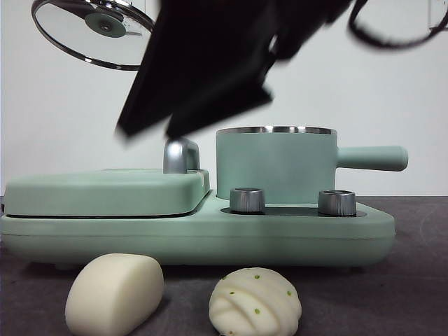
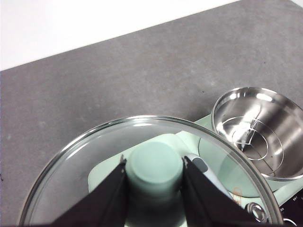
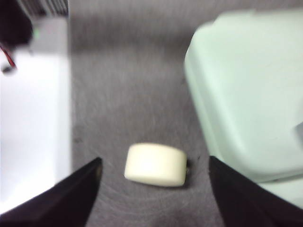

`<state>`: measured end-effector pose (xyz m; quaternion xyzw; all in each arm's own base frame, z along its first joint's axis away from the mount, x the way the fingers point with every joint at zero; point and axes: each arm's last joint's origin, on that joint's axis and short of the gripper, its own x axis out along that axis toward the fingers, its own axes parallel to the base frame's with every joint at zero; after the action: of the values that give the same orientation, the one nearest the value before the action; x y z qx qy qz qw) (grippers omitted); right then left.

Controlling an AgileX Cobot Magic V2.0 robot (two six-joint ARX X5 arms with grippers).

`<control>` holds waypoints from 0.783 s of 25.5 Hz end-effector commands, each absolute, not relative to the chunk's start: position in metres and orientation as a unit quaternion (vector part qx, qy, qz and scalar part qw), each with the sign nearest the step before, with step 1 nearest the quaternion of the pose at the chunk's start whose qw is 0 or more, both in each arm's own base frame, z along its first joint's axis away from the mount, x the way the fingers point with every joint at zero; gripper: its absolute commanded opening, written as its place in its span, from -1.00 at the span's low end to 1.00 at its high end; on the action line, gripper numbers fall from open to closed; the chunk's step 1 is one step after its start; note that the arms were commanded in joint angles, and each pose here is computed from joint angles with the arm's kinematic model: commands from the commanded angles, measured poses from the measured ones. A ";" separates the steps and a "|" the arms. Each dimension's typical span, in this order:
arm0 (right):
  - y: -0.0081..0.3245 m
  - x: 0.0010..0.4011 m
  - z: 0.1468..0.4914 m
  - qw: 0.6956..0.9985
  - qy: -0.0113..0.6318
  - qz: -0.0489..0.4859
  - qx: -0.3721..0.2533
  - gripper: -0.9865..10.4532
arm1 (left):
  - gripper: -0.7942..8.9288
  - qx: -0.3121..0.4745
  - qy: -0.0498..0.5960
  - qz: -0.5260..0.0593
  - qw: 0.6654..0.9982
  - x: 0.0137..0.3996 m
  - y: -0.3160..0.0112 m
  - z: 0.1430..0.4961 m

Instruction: Put the buns in a small steamer

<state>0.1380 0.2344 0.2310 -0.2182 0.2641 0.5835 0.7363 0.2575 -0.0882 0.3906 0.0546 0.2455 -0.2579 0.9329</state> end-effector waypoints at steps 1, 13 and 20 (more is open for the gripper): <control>0.250 0.137 0.215 0.732 0.280 0.573 -0.242 -0.05 | -0.81 0.055 0.220 -0.262 0.938 0.256 -0.089 0.401; 0.278 0.141 0.170 0.728 0.310 0.555 -0.256 -0.05 | -0.81 0.055 0.218 -0.262 0.938 0.256 -0.089 0.401; 0.282 0.143 0.154 0.723 0.336 0.547 -0.255 -0.06 | -0.81 0.055 0.218 -0.262 0.938 0.256 -0.089 0.401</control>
<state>0.1438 0.2759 0.1544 -0.2654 0.3334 0.5466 0.7208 0.2575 -0.0882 0.3907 0.0546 0.2448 -0.2579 0.9331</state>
